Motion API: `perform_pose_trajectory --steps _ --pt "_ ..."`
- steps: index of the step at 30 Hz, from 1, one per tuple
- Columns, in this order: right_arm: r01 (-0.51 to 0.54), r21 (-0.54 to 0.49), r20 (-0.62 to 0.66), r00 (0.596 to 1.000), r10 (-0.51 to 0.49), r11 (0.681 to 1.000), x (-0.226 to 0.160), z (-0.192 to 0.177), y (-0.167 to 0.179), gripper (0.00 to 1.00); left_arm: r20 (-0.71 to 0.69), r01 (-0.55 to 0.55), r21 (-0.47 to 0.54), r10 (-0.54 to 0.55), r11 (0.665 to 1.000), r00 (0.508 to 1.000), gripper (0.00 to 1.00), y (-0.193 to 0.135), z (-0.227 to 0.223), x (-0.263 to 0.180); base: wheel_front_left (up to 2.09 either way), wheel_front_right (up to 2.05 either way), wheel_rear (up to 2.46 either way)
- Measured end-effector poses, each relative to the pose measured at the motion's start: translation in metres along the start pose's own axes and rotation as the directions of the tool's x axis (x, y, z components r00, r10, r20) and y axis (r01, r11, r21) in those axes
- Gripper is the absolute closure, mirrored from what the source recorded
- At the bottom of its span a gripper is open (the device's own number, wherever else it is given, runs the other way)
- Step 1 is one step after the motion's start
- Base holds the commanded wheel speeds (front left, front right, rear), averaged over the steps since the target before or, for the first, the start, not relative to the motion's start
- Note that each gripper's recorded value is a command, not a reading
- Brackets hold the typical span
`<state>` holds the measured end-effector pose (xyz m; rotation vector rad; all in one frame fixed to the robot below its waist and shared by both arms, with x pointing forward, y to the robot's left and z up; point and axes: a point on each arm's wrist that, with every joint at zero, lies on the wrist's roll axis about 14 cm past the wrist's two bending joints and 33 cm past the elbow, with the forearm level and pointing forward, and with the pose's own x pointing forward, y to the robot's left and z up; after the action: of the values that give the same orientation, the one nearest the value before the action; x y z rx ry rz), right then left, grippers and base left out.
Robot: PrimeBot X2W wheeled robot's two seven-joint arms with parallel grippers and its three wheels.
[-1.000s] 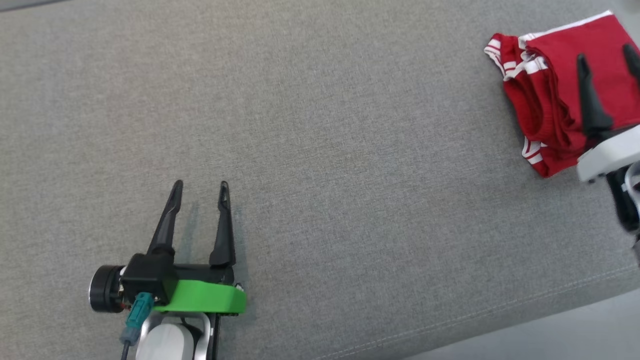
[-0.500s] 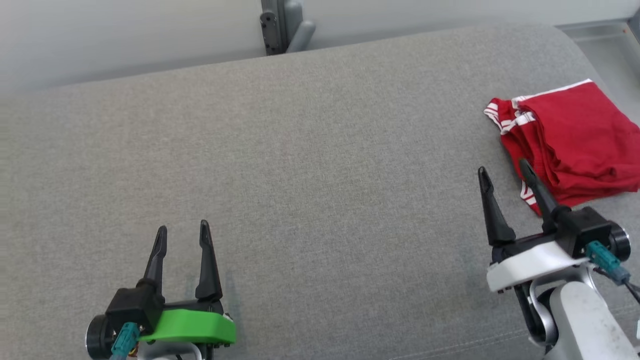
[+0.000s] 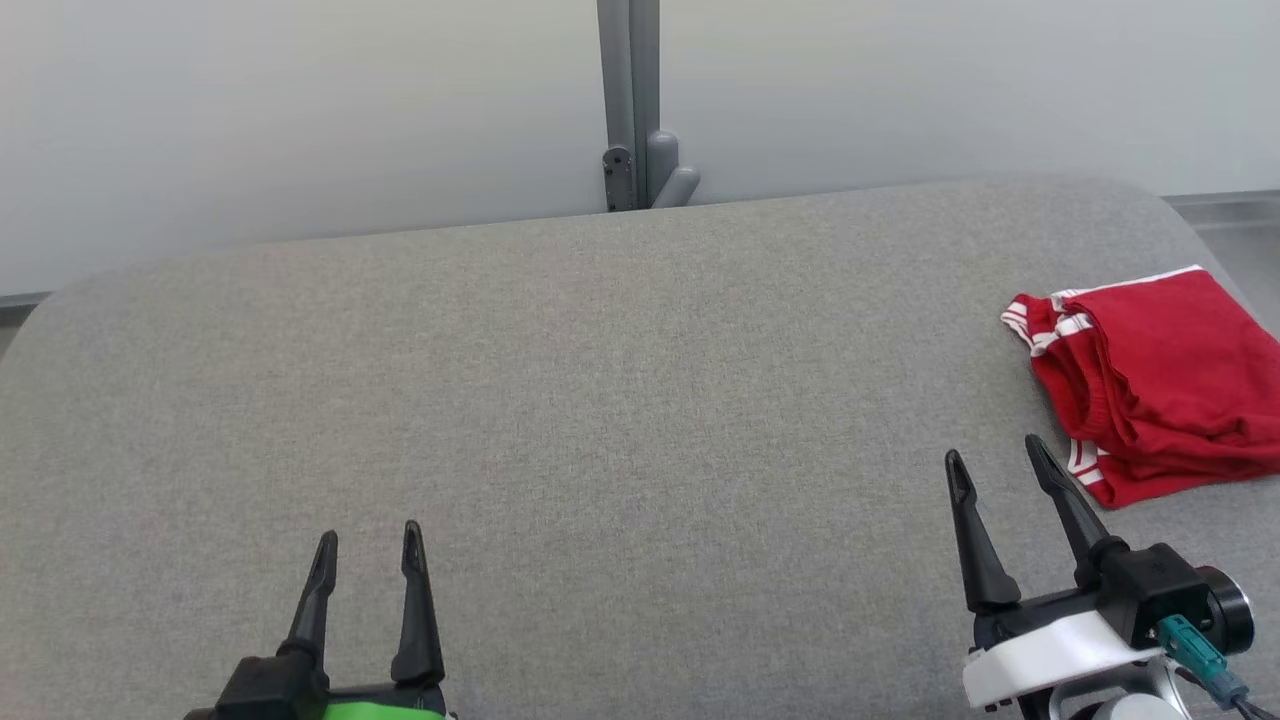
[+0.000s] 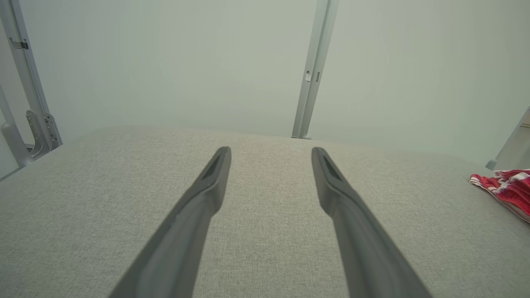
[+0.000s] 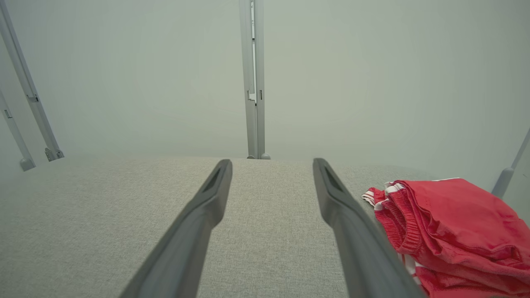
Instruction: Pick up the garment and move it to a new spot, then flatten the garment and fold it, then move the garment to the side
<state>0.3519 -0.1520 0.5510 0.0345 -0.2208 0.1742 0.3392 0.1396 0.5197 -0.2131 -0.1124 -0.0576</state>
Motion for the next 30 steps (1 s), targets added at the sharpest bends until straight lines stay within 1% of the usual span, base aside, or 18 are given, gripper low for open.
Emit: perform_pose_trajectory --steps 9,16,28,29,30 --pt "0.006 0.006 -0.004 1.0 -0.006 1.0 -0.013 0.0 0.004 0.0 -0.026 -0.019 0.001 0.019 1.0 0.999 0.0 0.006 -0.008 -0.018 0.0 0.0 0.0" --pt "0.002 0.01 -0.002 1.0 -0.002 1.0 -0.014 0.001 0.007 0.0 -0.029 -0.031 0.002 0.031 1.0 0.999 0.0 0.01 -0.009 -0.021 0.0 0.0 0.0" --pt "0.002 0.03 -0.031 1.0 -0.001 1.0 -0.015 -0.009 0.009 0.0 -0.047 -0.042 0.0 0.042 0.999 0.998 0.0 0.014 -0.014 -0.024 0.0 0.0 0.0" --pt "0.003 0.033 -0.041 0.999 -0.002 0.999 -0.016 -0.012 0.01 1.0 -0.056 -0.044 0.001 0.044 0.999 0.997 1.0 0.014 -0.017 -0.025 0.0 0.0 0.0" --pt "0.005 0.035 -0.053 0.999 -0.003 0.999 -0.018 -0.016 0.01 1.0 -0.067 -0.046 0.002 0.046 0.999 0.997 1.0 0.015 -0.021 -0.027 0.0 0.0 0.0"
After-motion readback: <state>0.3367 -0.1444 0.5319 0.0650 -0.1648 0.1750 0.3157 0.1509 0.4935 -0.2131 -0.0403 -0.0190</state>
